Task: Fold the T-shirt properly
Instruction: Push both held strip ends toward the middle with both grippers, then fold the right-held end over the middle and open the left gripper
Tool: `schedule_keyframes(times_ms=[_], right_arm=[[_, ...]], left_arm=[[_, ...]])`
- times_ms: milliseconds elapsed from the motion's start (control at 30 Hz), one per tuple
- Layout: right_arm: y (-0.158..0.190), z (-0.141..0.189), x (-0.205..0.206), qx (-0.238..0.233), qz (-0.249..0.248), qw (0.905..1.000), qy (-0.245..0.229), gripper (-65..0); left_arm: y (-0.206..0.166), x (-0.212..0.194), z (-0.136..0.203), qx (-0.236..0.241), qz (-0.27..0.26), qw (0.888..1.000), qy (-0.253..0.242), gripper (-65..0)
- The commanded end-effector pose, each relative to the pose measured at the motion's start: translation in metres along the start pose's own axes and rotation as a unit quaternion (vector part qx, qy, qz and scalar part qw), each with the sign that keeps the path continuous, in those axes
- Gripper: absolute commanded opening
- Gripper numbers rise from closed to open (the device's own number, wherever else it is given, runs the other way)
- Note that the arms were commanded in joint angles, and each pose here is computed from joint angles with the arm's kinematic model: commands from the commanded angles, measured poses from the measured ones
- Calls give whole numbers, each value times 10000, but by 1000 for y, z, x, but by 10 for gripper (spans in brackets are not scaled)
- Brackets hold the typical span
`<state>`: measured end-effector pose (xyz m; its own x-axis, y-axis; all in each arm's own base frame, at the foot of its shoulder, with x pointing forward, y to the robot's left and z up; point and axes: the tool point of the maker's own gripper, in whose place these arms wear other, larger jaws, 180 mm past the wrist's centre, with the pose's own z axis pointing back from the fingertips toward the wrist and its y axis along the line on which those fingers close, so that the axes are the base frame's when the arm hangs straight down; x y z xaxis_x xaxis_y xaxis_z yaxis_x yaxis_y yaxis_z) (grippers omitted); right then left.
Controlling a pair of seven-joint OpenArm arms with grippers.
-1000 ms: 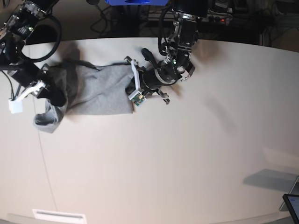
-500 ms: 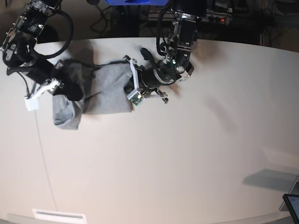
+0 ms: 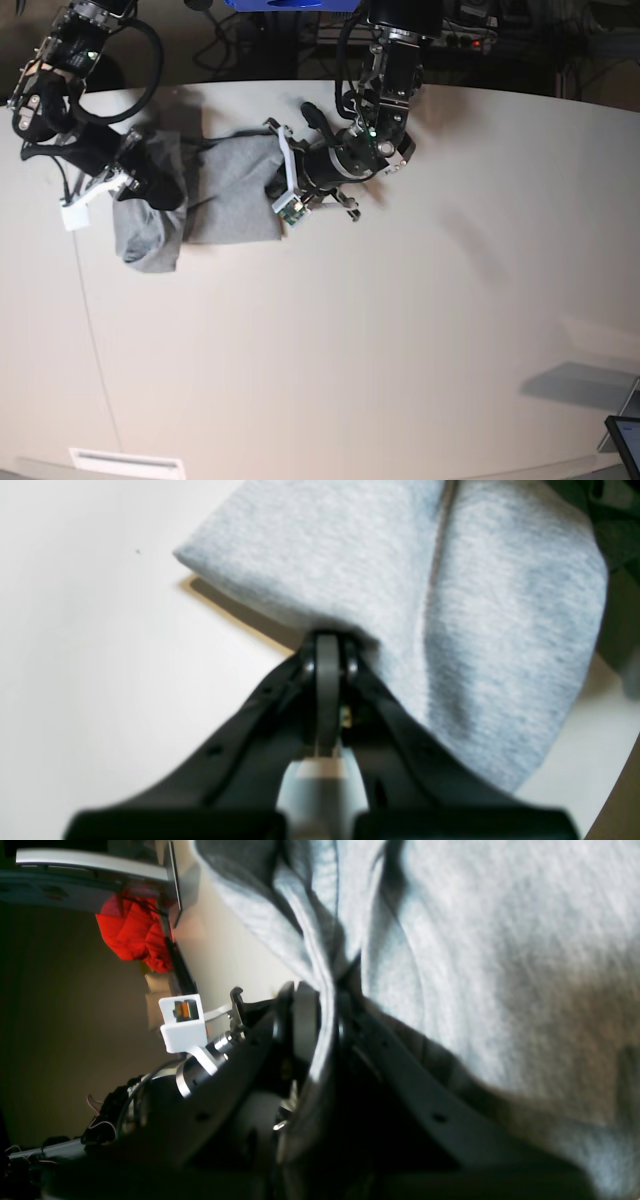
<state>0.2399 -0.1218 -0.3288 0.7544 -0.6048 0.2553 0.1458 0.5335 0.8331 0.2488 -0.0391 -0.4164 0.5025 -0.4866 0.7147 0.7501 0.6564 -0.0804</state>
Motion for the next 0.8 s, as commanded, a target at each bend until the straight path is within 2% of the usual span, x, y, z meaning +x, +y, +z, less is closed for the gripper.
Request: schedule_keyframes(times_ms=[0, 500, 567, 700, 767], right_arm=[[11, 2, 6, 183, 91, 9997, -92, -635], [6, 3, -4, 139, 12, 9999, 38, -628], [6, 4, -5, 137, 1, 9999, 45, -579], [7, 3, -6, 169, 6, 9998, 54, -437], [15, 2, -11, 410, -118, 9990, 97, -399]], left_arm=[[0, -15, 1, 32, -145, 9991, 404, -650], [5, -5, -1, 59, -176, 9993, 317, -650], [5, -6, -2, 55, -173, 9993, 323, -650], [5, -6, -1, 59, -178, 9993, 328, -650], [6, -6, -1, 67, -187, 9992, 337, -650]])
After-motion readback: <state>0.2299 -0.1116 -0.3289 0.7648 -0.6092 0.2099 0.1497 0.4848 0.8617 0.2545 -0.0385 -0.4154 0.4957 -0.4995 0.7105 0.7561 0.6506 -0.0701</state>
